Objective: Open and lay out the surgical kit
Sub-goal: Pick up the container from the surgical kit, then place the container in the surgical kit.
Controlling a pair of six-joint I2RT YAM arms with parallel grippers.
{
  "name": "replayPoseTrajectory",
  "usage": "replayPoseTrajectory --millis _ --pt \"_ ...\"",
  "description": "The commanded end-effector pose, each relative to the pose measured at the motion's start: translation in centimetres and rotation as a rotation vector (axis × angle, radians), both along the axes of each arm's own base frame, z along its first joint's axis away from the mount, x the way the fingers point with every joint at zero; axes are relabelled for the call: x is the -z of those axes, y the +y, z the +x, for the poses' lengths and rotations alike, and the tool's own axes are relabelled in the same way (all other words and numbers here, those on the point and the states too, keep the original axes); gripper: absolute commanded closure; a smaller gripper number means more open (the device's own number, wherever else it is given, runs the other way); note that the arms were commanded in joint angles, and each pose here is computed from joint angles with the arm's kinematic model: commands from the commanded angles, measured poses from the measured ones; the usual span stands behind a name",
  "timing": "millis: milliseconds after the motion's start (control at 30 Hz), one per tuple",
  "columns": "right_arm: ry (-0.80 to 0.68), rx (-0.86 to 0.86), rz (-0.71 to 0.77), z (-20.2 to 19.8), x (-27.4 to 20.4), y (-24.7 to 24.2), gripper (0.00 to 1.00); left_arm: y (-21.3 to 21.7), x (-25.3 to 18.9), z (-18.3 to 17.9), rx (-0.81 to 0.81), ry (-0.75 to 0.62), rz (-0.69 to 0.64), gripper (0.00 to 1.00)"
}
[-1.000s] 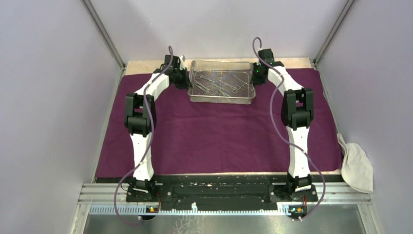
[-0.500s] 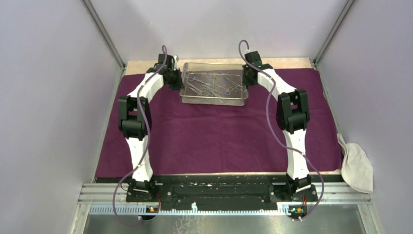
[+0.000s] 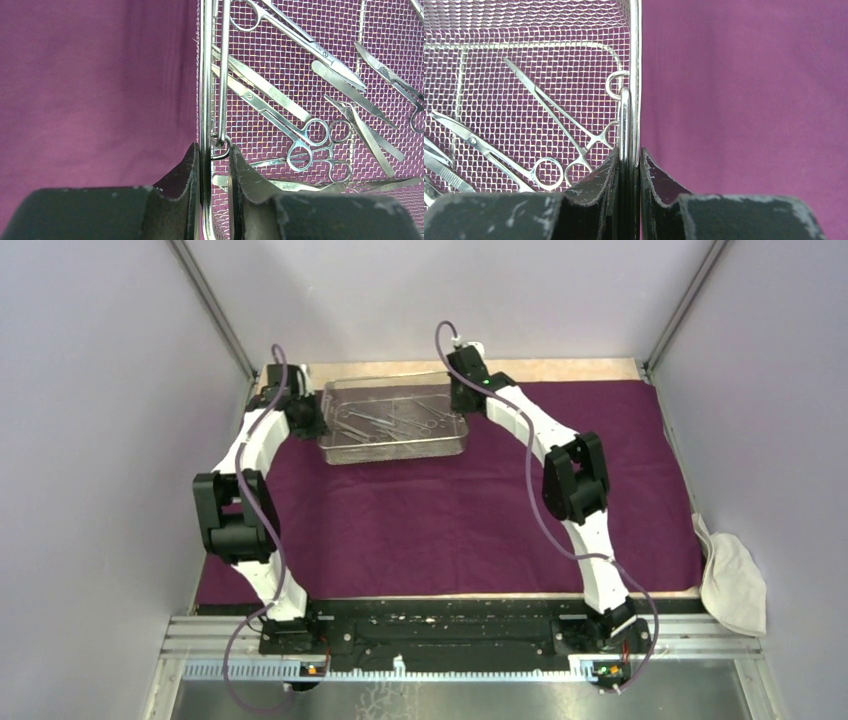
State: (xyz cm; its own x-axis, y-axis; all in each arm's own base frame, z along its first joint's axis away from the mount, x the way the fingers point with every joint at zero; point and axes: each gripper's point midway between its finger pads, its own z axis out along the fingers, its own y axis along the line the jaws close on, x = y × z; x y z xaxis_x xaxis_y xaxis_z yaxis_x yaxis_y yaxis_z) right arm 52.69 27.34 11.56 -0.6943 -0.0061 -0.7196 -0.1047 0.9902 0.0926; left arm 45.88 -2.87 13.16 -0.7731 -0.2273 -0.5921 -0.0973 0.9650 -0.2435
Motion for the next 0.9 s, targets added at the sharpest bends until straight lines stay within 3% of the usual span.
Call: replayPoseTrajectory --millis 0,167,467,867 --pt "-0.254 -0.130 0.200 0.2 -9.6 10.5 1.00 3.7 -7.8 2.2 -0.065 -0.313 0.009 1.00" --pt "-0.278 -0.192 0.233 -0.8 -9.0 15.6 1.00 8.8 -7.8 1.5 -0.165 -0.358 0.045 1.00" --pt "-0.329 -0.274 0.298 -2.2 -7.6 21.7 1.00 13.2 -8.1 1.9 -0.244 -0.432 0.129 1.00" --pt "-0.371 -0.280 0.344 -5.2 -5.9 26.7 1.00 19.3 -4.4 1.7 -0.382 -0.399 0.253 1.00"
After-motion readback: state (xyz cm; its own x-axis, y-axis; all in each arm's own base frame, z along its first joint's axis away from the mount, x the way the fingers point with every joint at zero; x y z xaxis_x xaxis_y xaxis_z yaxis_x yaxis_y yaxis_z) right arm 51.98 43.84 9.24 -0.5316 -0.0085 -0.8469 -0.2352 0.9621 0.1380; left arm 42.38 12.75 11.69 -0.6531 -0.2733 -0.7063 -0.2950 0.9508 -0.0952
